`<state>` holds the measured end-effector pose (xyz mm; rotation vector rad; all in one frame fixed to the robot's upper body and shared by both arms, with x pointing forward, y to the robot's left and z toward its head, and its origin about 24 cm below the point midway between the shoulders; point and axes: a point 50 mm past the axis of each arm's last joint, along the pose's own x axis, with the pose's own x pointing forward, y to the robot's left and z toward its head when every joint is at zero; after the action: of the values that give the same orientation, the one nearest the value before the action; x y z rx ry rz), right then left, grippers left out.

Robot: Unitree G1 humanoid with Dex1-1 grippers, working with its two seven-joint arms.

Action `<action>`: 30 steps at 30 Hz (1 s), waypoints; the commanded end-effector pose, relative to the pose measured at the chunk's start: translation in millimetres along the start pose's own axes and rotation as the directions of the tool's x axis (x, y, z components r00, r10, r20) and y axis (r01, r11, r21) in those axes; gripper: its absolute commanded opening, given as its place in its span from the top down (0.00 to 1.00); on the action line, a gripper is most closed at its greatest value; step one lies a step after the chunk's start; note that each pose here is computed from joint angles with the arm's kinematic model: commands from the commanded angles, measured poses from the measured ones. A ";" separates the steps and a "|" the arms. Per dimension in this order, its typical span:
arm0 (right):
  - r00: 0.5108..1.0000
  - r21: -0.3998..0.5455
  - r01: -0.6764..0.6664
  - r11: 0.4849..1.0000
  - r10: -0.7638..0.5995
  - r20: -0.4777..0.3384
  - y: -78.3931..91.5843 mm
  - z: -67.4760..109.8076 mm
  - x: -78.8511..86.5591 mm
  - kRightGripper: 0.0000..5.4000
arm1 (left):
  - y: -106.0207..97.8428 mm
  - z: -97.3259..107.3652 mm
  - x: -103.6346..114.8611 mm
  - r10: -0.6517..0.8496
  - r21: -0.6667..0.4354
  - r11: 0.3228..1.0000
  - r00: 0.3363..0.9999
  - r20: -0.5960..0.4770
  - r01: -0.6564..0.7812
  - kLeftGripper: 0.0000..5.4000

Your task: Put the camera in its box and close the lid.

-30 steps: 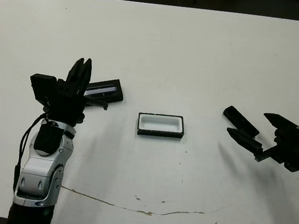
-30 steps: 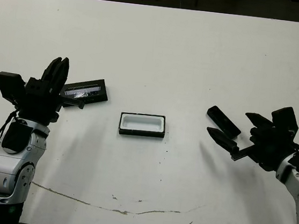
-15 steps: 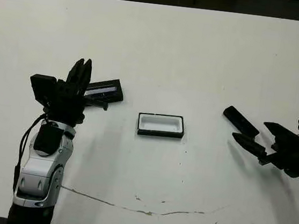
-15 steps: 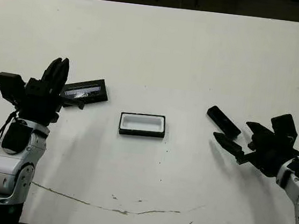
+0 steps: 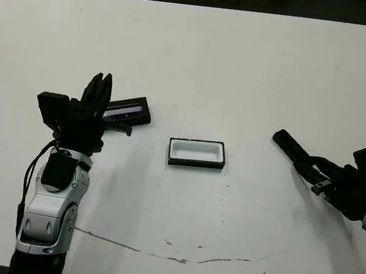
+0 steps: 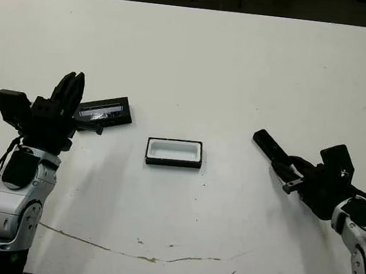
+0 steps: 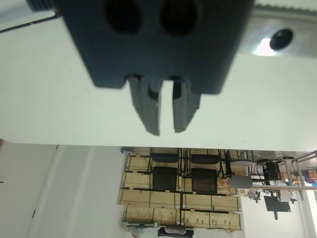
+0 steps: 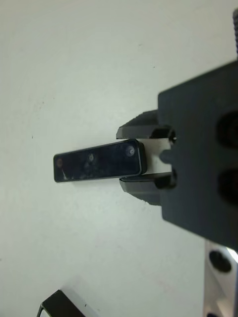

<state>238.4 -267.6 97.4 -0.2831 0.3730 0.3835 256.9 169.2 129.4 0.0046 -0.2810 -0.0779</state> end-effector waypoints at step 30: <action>0.918 0.200 -0.329 0.923 0.263 0.296 -5.9 35.3 0.7 1.00 | 3.2 -7.0 -4.7 0.013 0.017 1.000 0.999 -0.041 -0.012 1.00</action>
<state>251.9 -260.2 130.0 0.0621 0.1702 0.6477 256.5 169.1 129.0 0.0087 -0.2801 -0.0745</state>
